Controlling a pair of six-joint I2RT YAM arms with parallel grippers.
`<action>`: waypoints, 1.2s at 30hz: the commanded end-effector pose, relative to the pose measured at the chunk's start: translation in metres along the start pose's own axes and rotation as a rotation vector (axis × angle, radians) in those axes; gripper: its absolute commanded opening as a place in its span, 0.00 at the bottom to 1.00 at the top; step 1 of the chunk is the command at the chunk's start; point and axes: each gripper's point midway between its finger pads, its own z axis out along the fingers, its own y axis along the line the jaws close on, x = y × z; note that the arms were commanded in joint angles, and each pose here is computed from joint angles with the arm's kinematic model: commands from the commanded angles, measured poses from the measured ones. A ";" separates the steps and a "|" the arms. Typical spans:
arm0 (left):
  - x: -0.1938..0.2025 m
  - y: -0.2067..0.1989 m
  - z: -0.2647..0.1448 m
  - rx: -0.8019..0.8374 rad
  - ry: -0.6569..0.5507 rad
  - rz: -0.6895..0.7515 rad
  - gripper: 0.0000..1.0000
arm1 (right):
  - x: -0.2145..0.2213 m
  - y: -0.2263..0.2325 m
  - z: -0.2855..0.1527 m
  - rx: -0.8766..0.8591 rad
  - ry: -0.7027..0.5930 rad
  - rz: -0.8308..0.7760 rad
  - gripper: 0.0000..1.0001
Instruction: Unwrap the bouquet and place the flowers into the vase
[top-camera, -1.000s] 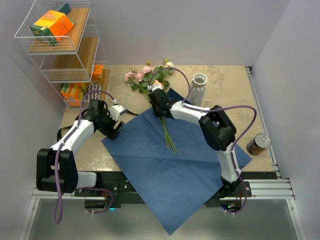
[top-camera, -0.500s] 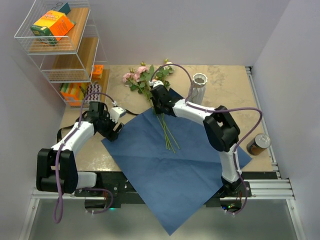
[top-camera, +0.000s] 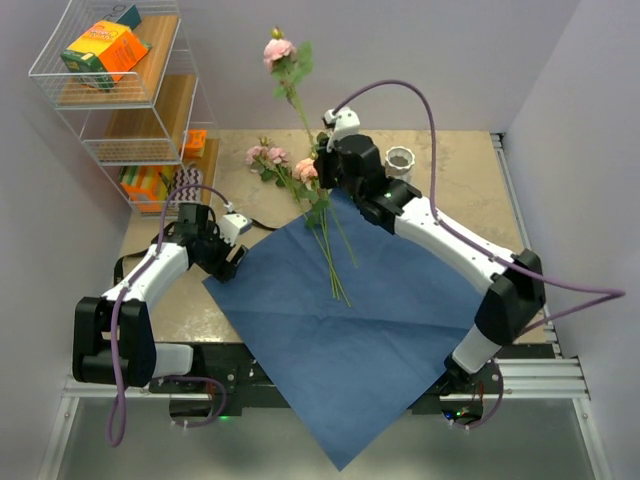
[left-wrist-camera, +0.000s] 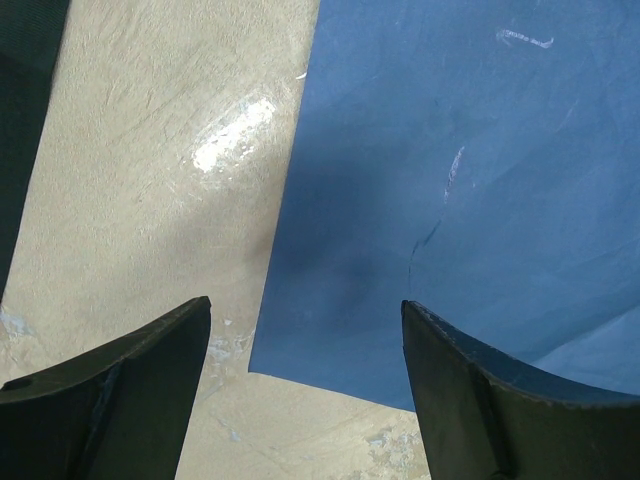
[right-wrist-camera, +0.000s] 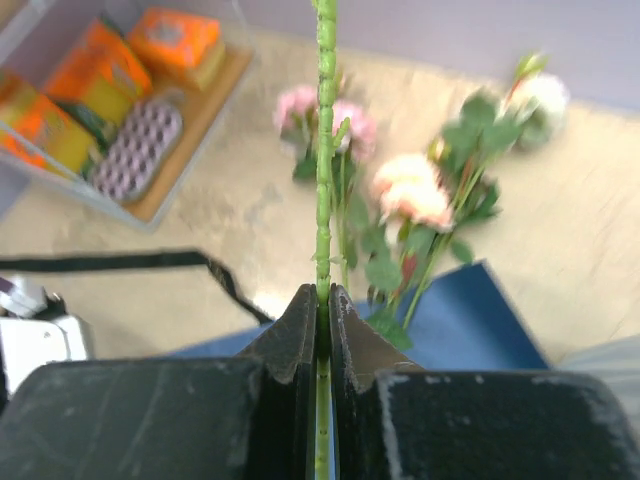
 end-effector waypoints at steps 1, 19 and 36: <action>-0.017 0.010 -0.008 -0.036 -0.067 0.006 0.81 | -0.124 -0.012 -0.061 0.045 -0.395 -0.016 0.00; -0.030 0.004 -0.016 0.044 -0.126 0.066 0.82 | -0.275 -0.130 -0.177 0.544 -1.121 -0.155 0.00; -0.035 0.020 -0.034 0.047 -0.135 0.072 0.83 | -0.249 -0.174 -0.137 0.600 -1.157 -0.120 0.00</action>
